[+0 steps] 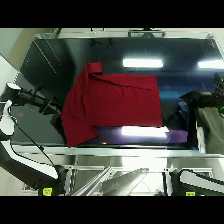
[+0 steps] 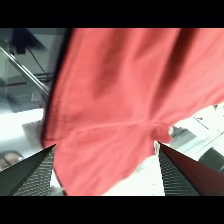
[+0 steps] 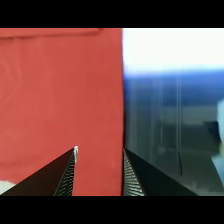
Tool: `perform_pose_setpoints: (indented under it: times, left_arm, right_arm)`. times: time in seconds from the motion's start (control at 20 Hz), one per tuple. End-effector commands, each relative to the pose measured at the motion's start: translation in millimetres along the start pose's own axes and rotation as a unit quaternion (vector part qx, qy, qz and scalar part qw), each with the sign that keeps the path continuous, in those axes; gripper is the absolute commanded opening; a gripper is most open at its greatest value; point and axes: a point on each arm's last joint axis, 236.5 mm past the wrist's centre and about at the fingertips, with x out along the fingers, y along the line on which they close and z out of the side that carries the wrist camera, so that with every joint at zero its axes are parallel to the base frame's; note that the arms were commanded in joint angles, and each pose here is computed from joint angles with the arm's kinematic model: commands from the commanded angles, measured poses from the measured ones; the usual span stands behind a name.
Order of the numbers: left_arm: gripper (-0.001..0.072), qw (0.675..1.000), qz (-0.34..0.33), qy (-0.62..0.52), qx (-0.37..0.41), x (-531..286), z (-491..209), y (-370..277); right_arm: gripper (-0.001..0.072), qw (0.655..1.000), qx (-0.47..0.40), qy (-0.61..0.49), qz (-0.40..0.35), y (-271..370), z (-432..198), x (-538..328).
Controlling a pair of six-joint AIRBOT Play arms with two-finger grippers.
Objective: Fold the shirts.
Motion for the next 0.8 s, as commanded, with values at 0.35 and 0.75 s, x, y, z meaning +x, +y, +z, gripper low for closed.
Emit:
perform_pose_setpoints:
  times: [0.35, 0.75]
  left_arm:
    - [0.0697, 1.000, 0.015, 0.005, 0.008, 37.7, 4.9, 28.1]
    - [0.0282, 0.993, -0.047, 0.023, 0.109, 62.5, 9.2, -45.4]
  right_arm:
    - [0.0342, 0.999, -0.012, 0.039, 0.019, 6.1, -26.7, 1.9]
    - [0.0343, 0.992, 0.001, 0.127, 0.026, 9.7, -62.9, 45.5]
